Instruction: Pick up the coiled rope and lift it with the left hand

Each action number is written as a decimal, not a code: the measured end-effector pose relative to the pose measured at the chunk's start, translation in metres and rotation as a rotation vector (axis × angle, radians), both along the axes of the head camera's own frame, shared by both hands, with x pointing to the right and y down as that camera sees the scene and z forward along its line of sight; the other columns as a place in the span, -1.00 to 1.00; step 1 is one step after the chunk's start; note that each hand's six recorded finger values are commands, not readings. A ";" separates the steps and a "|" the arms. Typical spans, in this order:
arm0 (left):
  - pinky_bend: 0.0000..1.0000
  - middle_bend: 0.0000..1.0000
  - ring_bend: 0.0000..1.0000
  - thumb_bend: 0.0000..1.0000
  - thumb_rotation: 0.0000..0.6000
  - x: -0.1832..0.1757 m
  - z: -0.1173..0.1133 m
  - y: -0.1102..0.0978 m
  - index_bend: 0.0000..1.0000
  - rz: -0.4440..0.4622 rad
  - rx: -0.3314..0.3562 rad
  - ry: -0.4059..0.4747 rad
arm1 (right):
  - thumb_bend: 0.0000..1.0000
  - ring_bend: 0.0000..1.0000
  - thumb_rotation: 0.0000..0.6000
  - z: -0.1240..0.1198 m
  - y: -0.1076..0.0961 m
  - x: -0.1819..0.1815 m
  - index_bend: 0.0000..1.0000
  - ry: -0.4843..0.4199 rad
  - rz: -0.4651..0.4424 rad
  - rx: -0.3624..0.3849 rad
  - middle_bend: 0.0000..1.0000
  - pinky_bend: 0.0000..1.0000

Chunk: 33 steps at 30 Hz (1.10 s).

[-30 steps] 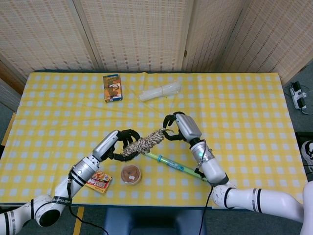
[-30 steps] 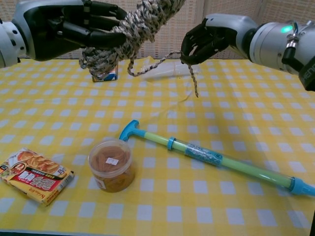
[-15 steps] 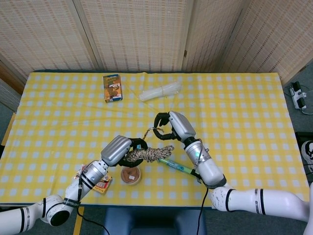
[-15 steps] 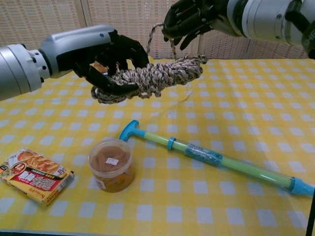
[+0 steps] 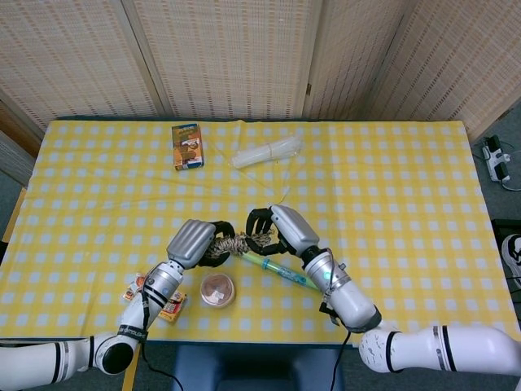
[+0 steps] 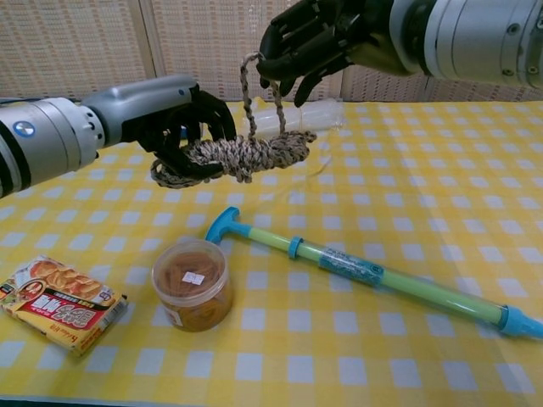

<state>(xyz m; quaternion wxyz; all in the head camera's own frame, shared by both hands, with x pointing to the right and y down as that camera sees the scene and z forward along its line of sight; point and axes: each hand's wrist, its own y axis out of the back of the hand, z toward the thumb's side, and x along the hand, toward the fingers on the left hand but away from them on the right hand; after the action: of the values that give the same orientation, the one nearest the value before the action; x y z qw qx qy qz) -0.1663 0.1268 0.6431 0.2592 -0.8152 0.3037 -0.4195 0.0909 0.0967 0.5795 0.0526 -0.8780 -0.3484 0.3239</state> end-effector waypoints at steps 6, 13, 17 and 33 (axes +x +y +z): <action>0.42 0.28 0.32 0.43 1.00 -0.007 0.005 -0.007 0.18 -0.163 -0.090 0.020 | 0.16 -0.03 1.00 -0.002 0.013 -0.002 0.40 -0.005 -0.032 -0.009 0.05 -0.08; 0.42 0.28 0.32 0.44 1.00 -0.016 0.000 -0.017 0.18 -0.342 -0.186 0.155 | 0.16 0.00 1.00 0.003 0.020 0.003 0.40 0.025 -0.043 0.011 0.05 -0.06; 0.42 0.28 0.32 0.44 1.00 -0.025 -0.005 -0.024 0.18 -0.453 -0.222 0.255 | 0.16 0.04 1.00 0.008 0.023 0.006 0.40 0.038 -0.030 0.014 0.05 -0.03; 0.43 0.28 0.32 0.46 1.00 -0.040 -0.038 -0.033 0.18 -0.569 -0.318 0.567 | 0.16 0.03 1.00 0.027 0.014 0.015 0.40 0.052 0.040 0.008 0.04 -0.02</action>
<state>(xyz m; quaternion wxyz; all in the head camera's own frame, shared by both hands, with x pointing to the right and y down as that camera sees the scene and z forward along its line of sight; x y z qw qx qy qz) -0.2063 0.0934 0.6055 -0.0890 -0.8119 0.5072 -0.2752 0.1056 0.1105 0.6066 0.0589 -0.8619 -0.3658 0.3462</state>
